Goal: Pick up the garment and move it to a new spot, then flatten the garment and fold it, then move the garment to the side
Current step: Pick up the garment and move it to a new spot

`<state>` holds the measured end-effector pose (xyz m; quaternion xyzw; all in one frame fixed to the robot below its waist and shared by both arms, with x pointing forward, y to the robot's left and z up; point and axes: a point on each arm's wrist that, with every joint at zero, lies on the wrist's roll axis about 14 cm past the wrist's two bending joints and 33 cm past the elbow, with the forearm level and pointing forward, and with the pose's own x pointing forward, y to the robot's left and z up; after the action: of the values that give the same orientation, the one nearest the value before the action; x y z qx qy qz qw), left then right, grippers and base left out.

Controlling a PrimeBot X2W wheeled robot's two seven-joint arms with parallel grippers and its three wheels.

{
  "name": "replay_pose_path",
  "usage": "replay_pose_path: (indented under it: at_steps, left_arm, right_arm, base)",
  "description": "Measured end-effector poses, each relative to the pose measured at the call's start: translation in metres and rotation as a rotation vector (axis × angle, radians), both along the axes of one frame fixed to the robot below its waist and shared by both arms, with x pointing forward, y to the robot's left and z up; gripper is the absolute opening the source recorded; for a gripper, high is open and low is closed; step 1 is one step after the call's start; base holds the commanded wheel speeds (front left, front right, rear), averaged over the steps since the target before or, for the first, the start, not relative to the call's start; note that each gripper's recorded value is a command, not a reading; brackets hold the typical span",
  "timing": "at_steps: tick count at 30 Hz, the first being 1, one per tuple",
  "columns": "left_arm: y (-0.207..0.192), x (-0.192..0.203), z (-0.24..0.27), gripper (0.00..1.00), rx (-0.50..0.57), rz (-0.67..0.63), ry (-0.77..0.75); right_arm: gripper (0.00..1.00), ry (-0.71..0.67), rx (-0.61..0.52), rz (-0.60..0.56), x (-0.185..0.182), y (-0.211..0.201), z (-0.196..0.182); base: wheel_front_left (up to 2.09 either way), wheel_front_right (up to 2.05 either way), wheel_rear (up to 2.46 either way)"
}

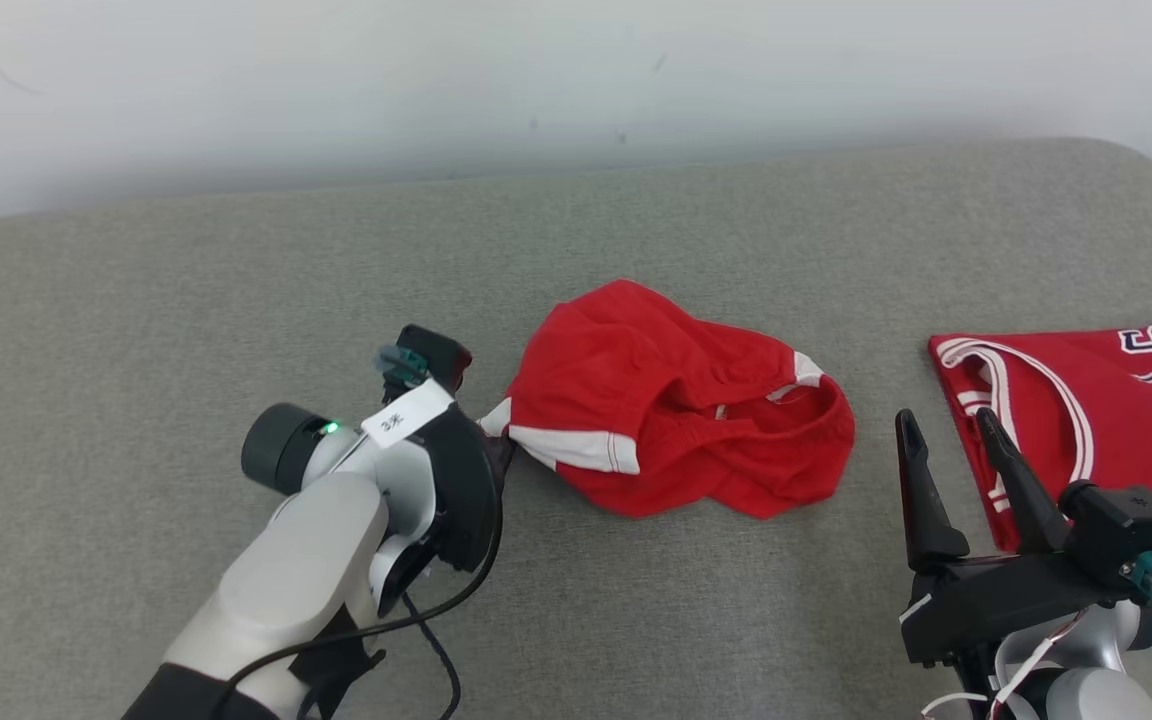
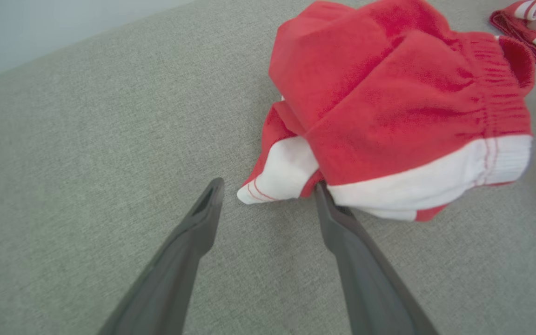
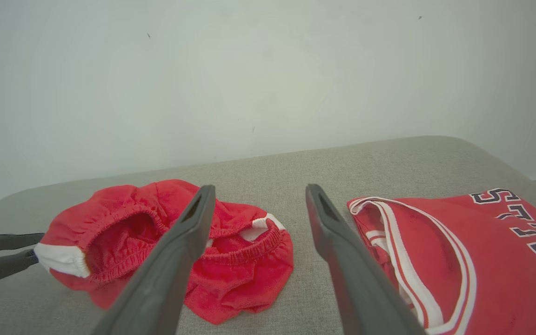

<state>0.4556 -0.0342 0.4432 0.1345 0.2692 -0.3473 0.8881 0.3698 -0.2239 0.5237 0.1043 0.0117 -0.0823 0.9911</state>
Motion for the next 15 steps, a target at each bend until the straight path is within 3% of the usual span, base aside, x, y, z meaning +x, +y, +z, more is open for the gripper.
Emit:
replay_pose_path:
  at_steps: [10,15]
  left_arm:
    - [0.06,-0.001,-0.005,1.0,-0.014,0.163,-0.044]
    - [0.075,0.003,0.021,1.0,-0.178,0.275,-0.149]
  right_arm:
    - [1.0,-0.011,0.007,0.058,0.004,0.019,0.002]
    - [1.0,-0.04,0.006,0.049,0.003,0.016,0.009]
  base:
    - [0.0,0.0,0.0]
    - [0.0,0.0,0.0]
